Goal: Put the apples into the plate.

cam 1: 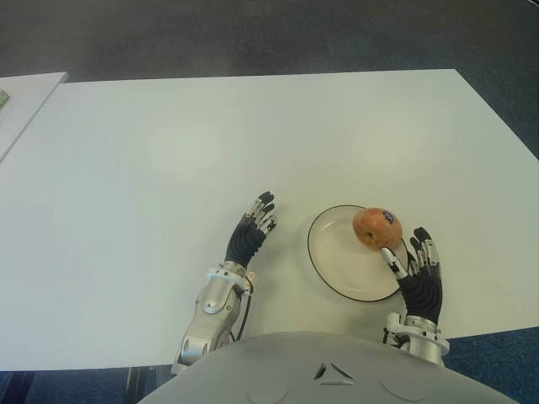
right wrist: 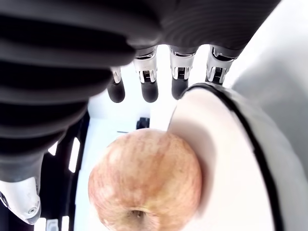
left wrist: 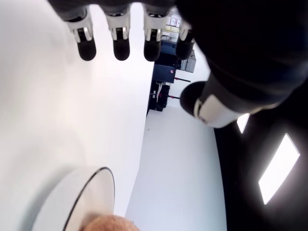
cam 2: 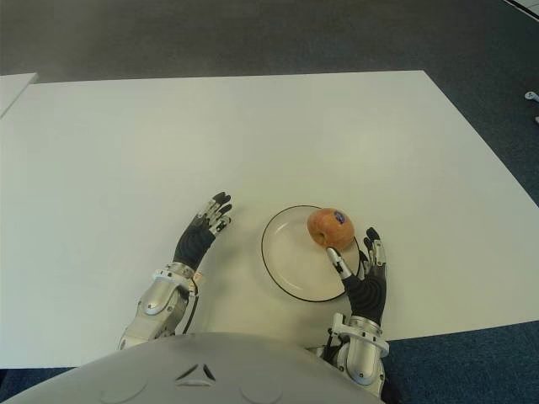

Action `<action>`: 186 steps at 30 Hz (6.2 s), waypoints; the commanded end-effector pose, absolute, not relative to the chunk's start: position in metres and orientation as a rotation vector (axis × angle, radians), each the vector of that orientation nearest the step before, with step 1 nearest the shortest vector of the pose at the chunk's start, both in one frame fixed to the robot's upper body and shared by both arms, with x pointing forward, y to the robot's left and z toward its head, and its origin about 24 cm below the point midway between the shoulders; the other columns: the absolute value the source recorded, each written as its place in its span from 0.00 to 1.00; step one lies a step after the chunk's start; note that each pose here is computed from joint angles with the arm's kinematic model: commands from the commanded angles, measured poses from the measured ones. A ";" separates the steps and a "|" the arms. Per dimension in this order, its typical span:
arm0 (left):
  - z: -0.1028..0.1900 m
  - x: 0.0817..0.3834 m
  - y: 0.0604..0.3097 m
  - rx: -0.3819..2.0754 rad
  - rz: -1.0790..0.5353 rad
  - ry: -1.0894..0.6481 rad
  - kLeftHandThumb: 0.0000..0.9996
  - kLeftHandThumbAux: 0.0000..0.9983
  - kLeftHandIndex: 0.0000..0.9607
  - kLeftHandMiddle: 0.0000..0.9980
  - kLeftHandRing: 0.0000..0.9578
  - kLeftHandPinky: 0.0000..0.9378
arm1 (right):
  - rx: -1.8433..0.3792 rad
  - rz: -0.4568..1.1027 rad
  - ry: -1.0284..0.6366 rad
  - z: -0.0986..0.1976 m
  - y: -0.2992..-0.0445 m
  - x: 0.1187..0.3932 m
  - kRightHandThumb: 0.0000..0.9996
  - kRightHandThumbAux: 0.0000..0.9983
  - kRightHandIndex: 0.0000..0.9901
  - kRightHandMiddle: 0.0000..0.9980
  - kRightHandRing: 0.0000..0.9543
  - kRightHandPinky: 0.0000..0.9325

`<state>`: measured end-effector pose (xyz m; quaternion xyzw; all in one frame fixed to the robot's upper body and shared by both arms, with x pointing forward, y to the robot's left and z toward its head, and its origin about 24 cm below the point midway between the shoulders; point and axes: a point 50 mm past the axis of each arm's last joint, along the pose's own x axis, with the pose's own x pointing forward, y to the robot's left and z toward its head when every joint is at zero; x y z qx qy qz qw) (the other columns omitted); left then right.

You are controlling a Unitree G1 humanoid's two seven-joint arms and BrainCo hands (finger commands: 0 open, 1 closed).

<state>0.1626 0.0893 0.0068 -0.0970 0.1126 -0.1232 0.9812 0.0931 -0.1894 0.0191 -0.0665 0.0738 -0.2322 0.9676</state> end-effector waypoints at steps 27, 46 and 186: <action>-0.012 0.156 0.075 -0.205 -0.256 0.264 0.09 0.61 0.00 0.00 0.00 0.00 | -0.098 -0.526 0.216 0.019 -0.192 0.079 0.00 0.58 0.00 0.05 0.03 0.00; -0.007 0.155 0.075 -0.193 -0.263 0.238 0.12 0.58 0.00 0.00 0.00 0.00 | -0.102 -0.530 0.219 0.019 -0.195 0.077 0.00 0.57 0.00 0.06 0.03 0.00; -0.017 0.114 0.141 -0.120 0.025 0.111 0.04 0.55 0.03 0.00 0.00 0.00 | -0.204 -0.194 0.200 0.038 -0.258 0.159 0.00 0.59 0.00 0.05 0.02 0.00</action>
